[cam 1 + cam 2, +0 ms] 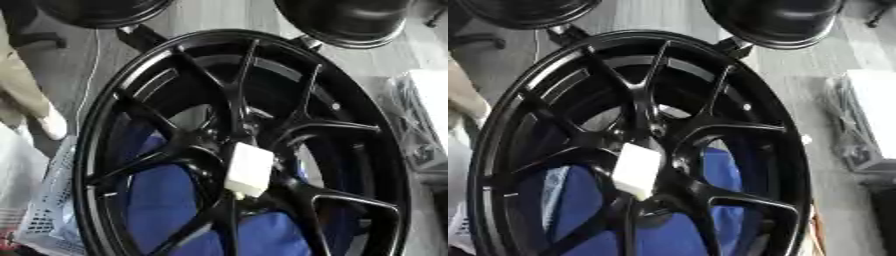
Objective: Pull the pin out of the wheel hub.
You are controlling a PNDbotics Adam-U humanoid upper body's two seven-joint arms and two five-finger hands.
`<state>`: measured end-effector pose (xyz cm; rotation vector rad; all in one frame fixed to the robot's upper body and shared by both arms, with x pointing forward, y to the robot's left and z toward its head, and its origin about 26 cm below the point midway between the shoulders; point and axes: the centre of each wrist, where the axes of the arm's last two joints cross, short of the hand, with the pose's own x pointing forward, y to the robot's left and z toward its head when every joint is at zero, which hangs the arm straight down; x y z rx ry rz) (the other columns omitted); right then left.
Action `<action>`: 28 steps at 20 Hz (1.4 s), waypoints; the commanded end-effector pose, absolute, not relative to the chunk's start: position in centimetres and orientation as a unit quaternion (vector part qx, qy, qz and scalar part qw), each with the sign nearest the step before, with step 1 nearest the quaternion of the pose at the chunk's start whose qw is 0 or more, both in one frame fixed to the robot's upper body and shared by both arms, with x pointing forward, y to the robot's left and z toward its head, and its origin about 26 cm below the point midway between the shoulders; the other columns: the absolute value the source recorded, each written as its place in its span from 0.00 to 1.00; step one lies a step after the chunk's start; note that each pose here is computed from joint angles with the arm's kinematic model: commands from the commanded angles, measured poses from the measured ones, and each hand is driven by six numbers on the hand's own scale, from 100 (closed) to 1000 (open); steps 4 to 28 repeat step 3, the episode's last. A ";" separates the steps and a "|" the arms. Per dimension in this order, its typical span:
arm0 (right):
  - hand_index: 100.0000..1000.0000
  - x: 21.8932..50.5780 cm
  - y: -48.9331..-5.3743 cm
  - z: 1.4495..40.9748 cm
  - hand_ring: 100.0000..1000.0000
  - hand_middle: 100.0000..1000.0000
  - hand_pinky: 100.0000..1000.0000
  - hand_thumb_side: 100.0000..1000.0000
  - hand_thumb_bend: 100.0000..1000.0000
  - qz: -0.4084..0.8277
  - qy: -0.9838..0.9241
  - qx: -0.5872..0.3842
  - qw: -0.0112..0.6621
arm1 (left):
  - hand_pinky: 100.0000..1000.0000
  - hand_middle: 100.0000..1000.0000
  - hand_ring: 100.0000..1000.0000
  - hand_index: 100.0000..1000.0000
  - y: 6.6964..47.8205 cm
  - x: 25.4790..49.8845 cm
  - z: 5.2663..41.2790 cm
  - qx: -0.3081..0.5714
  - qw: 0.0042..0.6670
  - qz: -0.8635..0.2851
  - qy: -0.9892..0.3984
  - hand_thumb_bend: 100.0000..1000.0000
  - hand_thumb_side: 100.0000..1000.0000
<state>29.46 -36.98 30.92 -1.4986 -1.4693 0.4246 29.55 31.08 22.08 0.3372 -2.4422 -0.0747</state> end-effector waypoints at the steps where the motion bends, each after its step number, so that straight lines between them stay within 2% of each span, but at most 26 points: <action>1: 0.71 28.1 -34.9 32.8 0.75 0.65 0.78 0.17 0.00 0.207 -0.640 -0.597 0.438 | 0.87 0.71 0.69 0.79 31.0 29.4 22.9 0.126 0.319 -0.037 -0.939 0.00 0.70; 28: 0.71 27.8 -34.1 33.1 0.75 0.64 0.77 0.18 0.00 0.227 -0.654 -0.580 0.430 | 0.87 0.71 0.69 0.79 31.0 29.4 22.9 0.125 0.319 -0.038 -0.939 0.00 0.70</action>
